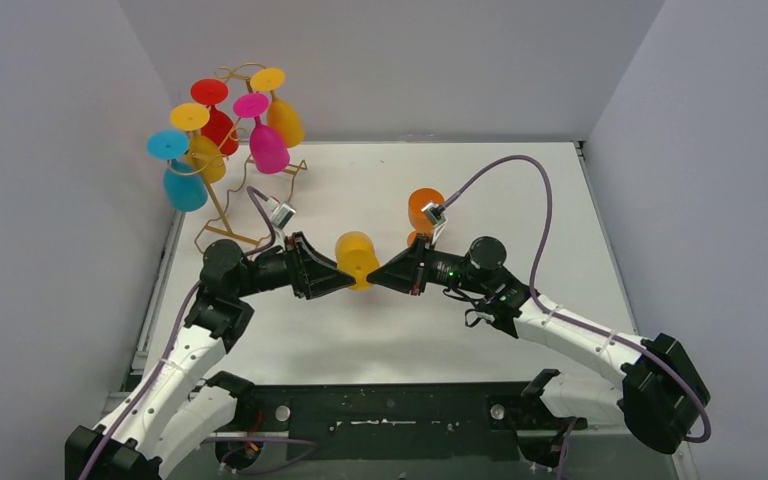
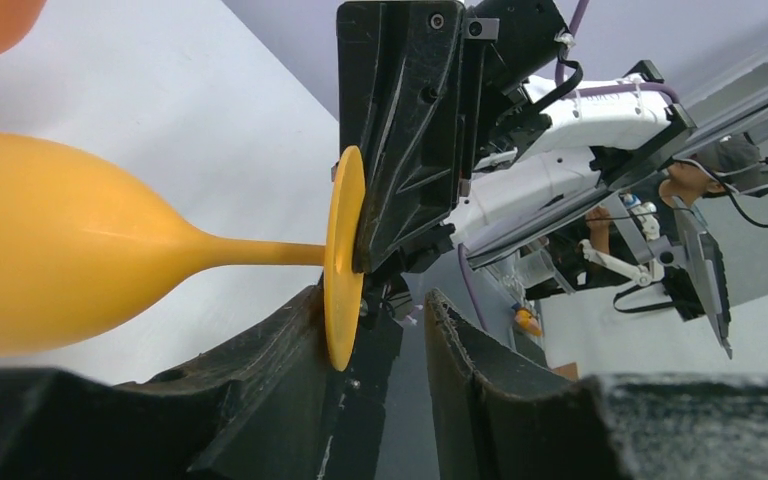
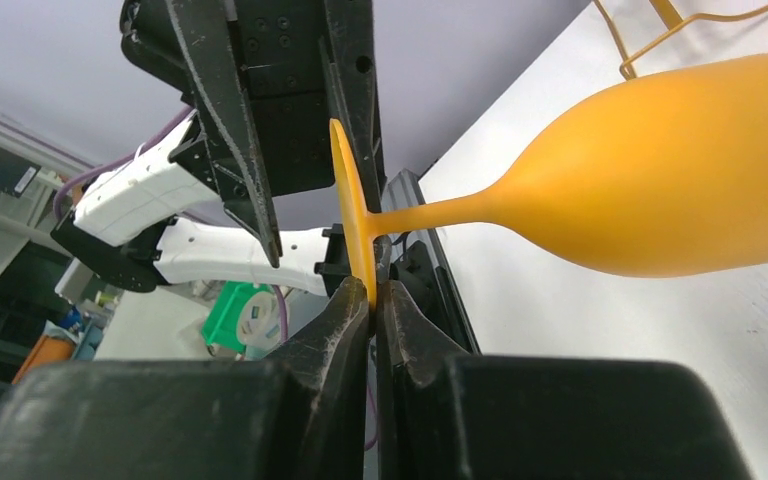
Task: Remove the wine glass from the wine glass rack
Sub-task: Place the wine glass at the center of the board.
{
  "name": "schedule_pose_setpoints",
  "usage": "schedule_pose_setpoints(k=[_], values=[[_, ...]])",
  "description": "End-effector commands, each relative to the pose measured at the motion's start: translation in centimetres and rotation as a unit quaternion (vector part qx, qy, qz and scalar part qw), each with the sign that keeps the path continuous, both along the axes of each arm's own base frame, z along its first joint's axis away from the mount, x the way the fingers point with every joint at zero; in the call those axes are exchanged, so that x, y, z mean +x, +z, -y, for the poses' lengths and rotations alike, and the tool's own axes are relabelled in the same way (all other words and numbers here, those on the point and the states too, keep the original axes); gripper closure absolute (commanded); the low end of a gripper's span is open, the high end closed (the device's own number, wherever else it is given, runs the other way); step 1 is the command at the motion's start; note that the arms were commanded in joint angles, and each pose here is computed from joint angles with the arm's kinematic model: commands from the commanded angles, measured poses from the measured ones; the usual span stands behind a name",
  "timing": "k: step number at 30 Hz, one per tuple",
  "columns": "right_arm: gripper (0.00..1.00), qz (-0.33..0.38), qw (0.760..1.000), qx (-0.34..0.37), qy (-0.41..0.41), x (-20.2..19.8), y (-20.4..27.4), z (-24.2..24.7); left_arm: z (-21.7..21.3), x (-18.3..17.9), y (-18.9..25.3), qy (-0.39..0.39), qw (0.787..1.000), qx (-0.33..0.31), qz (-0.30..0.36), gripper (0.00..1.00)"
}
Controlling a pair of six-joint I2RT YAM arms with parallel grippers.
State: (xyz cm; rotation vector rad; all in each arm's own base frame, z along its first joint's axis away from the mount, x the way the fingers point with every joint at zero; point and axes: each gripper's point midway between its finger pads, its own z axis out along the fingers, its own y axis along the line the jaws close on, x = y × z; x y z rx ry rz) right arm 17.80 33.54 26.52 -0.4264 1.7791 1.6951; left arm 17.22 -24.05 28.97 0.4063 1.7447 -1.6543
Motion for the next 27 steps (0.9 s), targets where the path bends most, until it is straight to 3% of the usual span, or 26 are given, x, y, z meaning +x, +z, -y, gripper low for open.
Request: schedule_pose_setpoints(k=[1, 3, 9, 13, 20, 27], values=[[1.0, 0.086, 0.996, 0.032, -0.001, -0.3, 3.8, -0.3, 0.8, -1.7, 1.6, -0.038, 0.998, -0.024, 0.031, 0.65], [1.0, 0.085, 0.996, 0.033, 0.0, -0.4, 3.8, -0.4, 1.2, -1.9, 1.0, -0.042, 0.999, -0.019, 0.022, 0.67], [1.0, 0.086, 0.996, 0.03, 0.005, -0.8, 3.7, -1.0, 1.9, -2.0, 0.5, -0.039, 0.999, -0.01, 0.024, 0.88], [1.0, 0.088, 0.996, 0.028, -0.009, -0.6, 3.5, -0.7, 2.0, -2.3, 0.4, -0.042, 0.999, -0.009, 0.024, 0.88], [1.0, 0.089, 0.995, 0.025, -0.032, -0.2, 3.3, -0.2, 1.7, -1.9, 0.4, -0.023, 0.999, 0.001, 0.033, 0.76], [1.0, 0.089, 0.995, 0.023, -0.042, -0.1, 3.2, 0.1, 1.5, -1.3, 0.4, 0.001, 0.999, 0.009, 0.044, 0.78]])
